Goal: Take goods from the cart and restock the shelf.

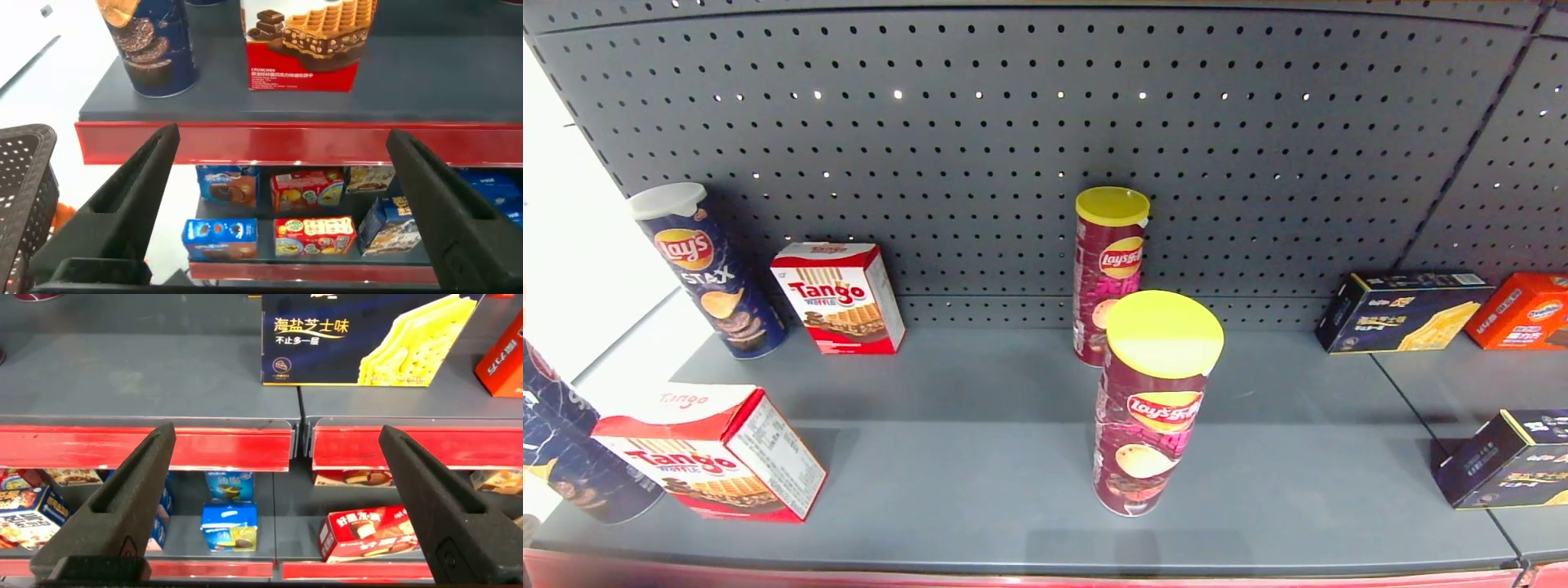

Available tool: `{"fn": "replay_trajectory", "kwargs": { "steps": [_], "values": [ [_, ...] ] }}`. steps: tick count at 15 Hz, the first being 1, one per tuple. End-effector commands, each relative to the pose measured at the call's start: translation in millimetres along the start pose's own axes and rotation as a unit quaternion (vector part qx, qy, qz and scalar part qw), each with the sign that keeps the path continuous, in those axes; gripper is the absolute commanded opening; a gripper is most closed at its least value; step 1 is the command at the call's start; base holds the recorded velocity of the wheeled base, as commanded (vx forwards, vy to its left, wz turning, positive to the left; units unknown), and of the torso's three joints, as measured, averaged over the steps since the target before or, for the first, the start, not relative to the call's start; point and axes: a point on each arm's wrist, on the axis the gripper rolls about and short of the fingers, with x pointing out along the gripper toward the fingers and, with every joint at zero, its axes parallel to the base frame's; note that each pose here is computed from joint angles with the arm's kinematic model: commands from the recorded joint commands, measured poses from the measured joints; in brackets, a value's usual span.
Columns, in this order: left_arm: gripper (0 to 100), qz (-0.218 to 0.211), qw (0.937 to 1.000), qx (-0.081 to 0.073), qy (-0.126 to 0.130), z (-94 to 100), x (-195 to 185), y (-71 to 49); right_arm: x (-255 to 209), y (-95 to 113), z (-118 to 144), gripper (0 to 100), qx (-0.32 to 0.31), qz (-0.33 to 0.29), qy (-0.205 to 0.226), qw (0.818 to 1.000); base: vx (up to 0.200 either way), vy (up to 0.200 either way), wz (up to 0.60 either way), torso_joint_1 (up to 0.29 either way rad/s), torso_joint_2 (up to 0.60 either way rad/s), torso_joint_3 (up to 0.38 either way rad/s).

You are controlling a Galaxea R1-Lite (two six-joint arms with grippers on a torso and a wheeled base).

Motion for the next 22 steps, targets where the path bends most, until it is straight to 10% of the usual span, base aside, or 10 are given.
{"fn": "replay_trajectory", "kwargs": {
  "steps": [1, 3, 4, 8, 14, 22],
  "values": [
    [100, 0.002, 1.0000, 0.002, 0.003, -0.3, 0.5, 0.1, 0.1, 0.1, -0.1, 100, -0.002, 0.003, 0.001, 1.000, 0.000, 0.000, 0.00, 0.000, 0.00, 0.000],
    [100, 0.004, 1.0000, 0.003, 0.003, -0.3, 0.5, 0.2, -0.2, 0.2, 0.9, 100, -0.003, 0.005, -0.002, 1.000, 0.000, 0.000, 0.00, 0.000, 0.00, 0.000],
    [100, 0.001, 1.0000, 0.003, 0.003, -0.3, 0.5, 0.1, -4.2, 0.0, 75.1, 100, 0.000, 0.012, -0.038, 0.999, 0.000, 0.000, 0.00, 0.000, 0.00, 0.000],
    [100, -0.010, 0.9997, 0.023, 0.002, -0.3, 0.4, -0.5, 43.4, 7.4, 153.2, 100, -0.007, 0.166, -0.005, 0.986, 0.000, 0.000, 0.00, 0.000, 0.00, 0.000],
    [100, -0.006, 1.0000, 0.002, 0.002, -0.3, 0.4, -0.3, 105.8, 40.5, 137.3, 100, -0.079, 0.335, 0.074, 0.936, 0.000, 0.000, 0.00, 0.000, 0.00, 0.000],
    [100, -0.007, 1.0000, 0.002, 0.002, -0.3, 0.4, -0.3, 193.1, 130.5, 132.3, 100, -0.093, 0.399, 0.108, 0.906, 0.000, 0.000, 0.00, 0.000, 0.00, 0.000]
  ]
}}
